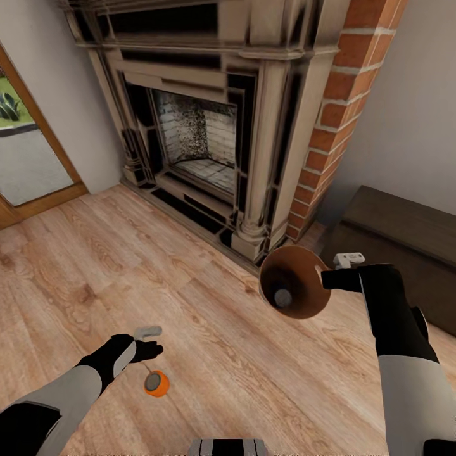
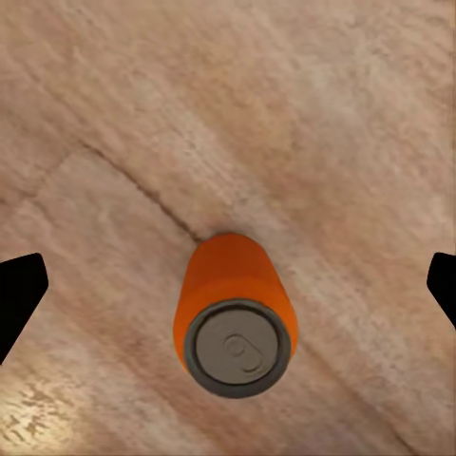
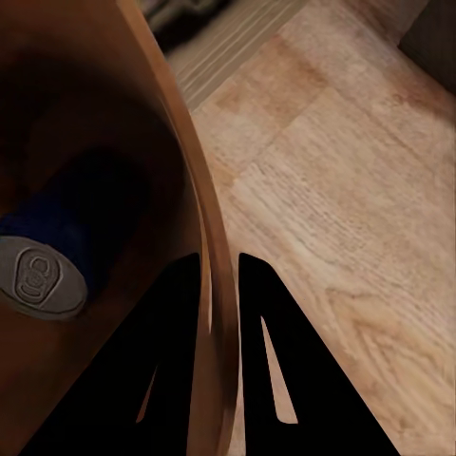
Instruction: Put the three can of soda from the living room inside the tash can in the kitchen.
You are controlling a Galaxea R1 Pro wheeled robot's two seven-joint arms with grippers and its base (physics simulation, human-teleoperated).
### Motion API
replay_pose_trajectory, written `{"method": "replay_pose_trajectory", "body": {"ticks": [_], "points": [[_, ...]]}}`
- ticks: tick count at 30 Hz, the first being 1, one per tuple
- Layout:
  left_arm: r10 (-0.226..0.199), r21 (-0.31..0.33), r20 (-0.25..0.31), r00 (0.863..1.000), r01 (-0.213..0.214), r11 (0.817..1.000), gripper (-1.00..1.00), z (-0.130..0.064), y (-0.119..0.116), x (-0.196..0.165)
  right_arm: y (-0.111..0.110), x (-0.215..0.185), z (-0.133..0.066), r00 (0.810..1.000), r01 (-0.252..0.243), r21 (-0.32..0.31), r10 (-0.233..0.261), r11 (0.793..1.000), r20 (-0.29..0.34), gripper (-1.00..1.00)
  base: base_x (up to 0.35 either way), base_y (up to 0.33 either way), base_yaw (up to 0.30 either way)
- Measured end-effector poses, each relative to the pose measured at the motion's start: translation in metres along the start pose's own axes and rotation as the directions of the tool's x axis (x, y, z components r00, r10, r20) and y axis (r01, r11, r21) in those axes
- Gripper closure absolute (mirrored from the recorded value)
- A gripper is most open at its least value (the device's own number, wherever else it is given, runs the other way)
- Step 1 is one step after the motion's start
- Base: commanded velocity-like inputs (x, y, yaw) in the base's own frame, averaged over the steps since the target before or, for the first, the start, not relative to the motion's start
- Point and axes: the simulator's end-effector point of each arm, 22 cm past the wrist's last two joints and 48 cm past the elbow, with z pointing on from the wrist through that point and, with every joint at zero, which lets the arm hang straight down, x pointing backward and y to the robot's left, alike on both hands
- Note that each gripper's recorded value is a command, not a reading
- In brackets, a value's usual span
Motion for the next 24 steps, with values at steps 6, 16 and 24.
{"method": "replay_pose_trajectory", "body": {"ticks": [6,16,24], "points": [[0.0,-0.002,-0.014,1.0,0.0,1.0,-1.0,0.017,0.001,0.014,0.0,-0.005,0.009,1.0,0.007,0.007,-0.007,1.0,0.021,1.0,0.0,0.0,0.0],[0.003,-0.007,-0.036,0.999,-0.003,1.0,-1.0,0.044,0.003,0.036,-0.001,-0.001,0.027,0.999,0.01,0.011,-0.01,1.0,0.035,1.0,0.0,0.0,0.0],[0.004,-0.01,-0.057,0.998,-0.005,1.0,-1.0,0.067,0.005,0.056,-0.004,0.007,0.042,0.999,0.023,0.032,-0.025,0.999,0.036,1.0,0.0,0.0,0.0]]}}
